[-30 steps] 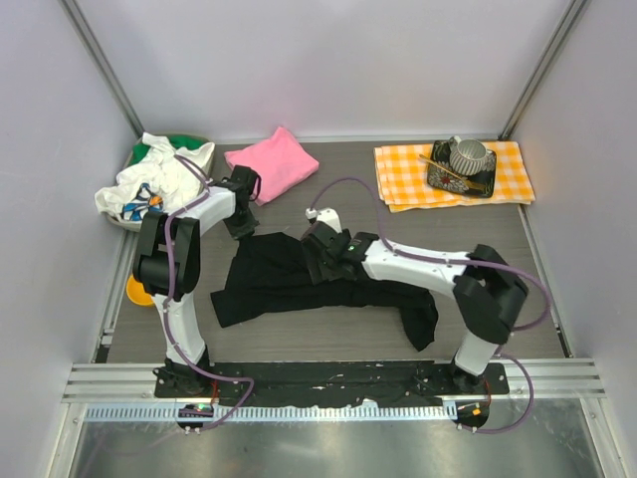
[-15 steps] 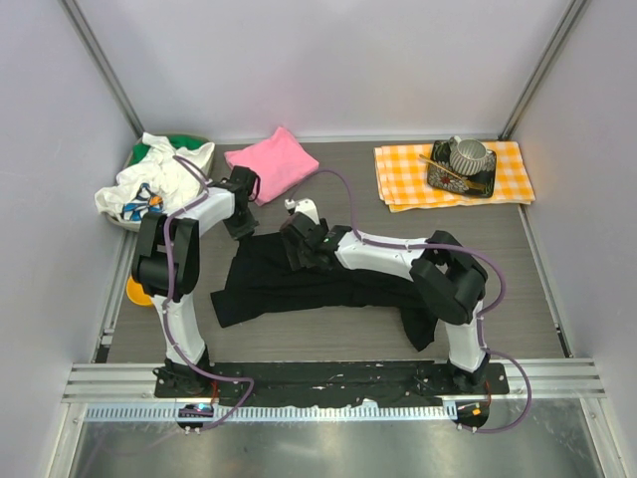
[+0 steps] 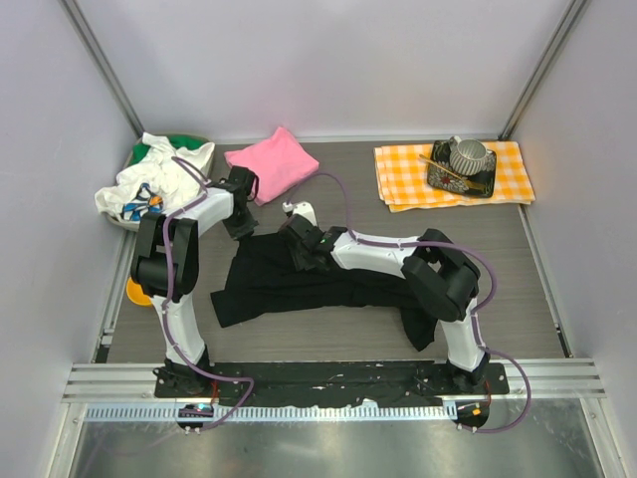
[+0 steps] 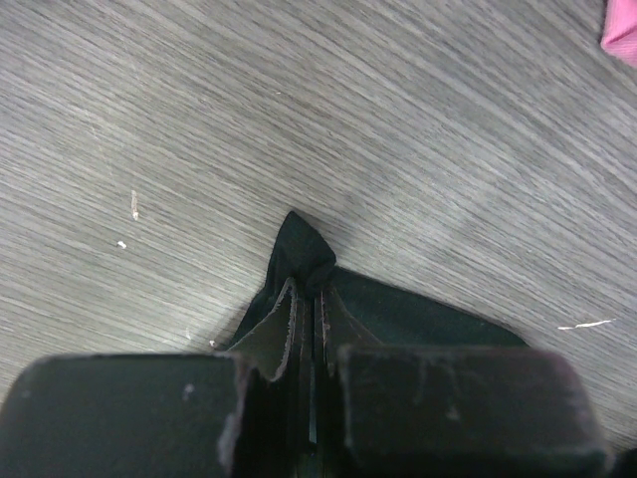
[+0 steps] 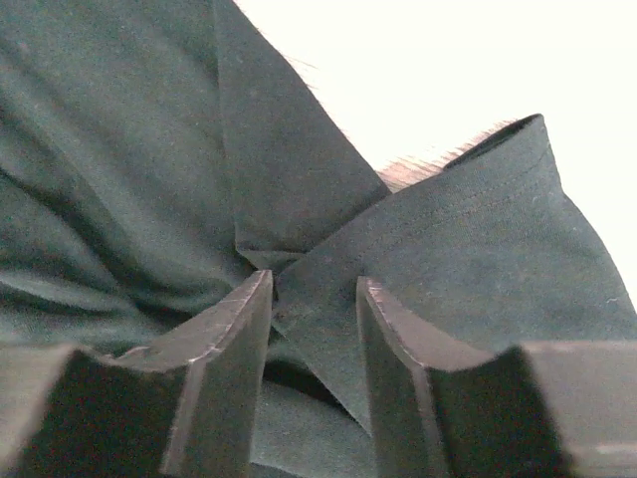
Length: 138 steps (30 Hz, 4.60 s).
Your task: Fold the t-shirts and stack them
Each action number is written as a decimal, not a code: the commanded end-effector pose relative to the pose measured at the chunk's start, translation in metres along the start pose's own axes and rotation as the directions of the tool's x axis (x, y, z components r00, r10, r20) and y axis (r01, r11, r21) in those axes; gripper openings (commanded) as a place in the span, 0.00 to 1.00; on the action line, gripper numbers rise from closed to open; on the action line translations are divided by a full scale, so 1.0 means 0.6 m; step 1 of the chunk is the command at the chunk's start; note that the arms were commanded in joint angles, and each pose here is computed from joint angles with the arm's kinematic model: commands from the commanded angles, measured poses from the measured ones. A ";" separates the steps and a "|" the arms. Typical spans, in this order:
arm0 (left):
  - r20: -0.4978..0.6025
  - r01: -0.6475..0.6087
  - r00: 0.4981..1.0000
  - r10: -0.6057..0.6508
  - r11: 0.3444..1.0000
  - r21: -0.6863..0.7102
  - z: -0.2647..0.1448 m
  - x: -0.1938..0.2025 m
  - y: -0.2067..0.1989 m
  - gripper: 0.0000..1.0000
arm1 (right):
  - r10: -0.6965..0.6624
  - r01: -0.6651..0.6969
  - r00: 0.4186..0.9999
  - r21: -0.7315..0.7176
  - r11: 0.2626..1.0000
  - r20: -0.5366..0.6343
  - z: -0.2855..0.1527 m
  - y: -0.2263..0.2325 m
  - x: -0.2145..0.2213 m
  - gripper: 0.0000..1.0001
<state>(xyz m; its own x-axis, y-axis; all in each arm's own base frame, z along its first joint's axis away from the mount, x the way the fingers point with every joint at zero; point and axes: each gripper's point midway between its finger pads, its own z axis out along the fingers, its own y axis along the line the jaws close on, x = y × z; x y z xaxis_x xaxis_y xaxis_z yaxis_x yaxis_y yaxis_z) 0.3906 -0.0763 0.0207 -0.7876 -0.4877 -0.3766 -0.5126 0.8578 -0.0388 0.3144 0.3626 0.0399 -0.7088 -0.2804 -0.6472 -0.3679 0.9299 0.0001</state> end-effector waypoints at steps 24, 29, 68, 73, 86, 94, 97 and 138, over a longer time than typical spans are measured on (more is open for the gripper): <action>0.183 0.024 0.981 -0.060 0.982 0.189 -0.193 -0.096 -0.012 0.00 | 0.036 -0.096 0.932 0.151 0.984 0.361 -0.242 -0.122 -0.196 0.01; 0.309 -0.033 0.948 -0.076 0.943 0.332 -0.339 -0.142 -0.020 0.00 | 0.090 -0.134 0.871 0.058 0.989 0.483 -0.392 -0.146 -0.259 0.01; 0.671 -0.672 0.551 -0.497 0.212 0.709 -1.081 0.009 0.139 0.00 | 0.421 0.268 0.372 -0.530 0.804 0.827 -1.095 -0.215 -0.338 0.01; 0.603 -0.510 0.692 -0.396 0.324 0.797 -0.862 -0.042 0.044 0.00 | 0.358 -0.001 0.499 -0.413 0.911 0.789 -0.886 -0.238 -0.363 0.01; 0.451 -0.060 0.822 -0.347 0.735 0.675 -0.354 -0.082 -0.005 0.00 | 0.382 -0.395 0.716 -0.112 0.912 0.584 -0.424 -0.409 -0.333 0.01; 0.422 0.054 0.828 -0.370 0.801 0.596 -0.246 -0.142 -0.006 0.00 | 0.448 -0.497 0.704 -0.068 0.865 0.551 -0.299 -0.500 -0.354 0.01; 0.429 0.082 0.822 -0.375 0.823 0.563 -0.226 -0.178 -0.002 0.00 | 0.433 -0.479 0.713 -0.069 0.875 0.551 -0.275 -0.508 -0.386 0.01; 0.342 0.101 0.891 -0.299 0.865 0.491 -0.302 -0.090 -0.011 1.00 | 0.494 -0.530 0.830 0.096 0.842 0.259 -0.229 -0.434 -0.119 0.98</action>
<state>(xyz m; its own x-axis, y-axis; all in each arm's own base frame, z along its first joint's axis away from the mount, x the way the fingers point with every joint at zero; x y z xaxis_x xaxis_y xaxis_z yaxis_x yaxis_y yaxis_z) 0.4033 -0.0867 0.2708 -0.3390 -0.6243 -0.7038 -0.2527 0.7811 -0.5710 0.3989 0.1252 0.2893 -0.4334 0.2721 -0.8591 -0.0406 0.9465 0.3203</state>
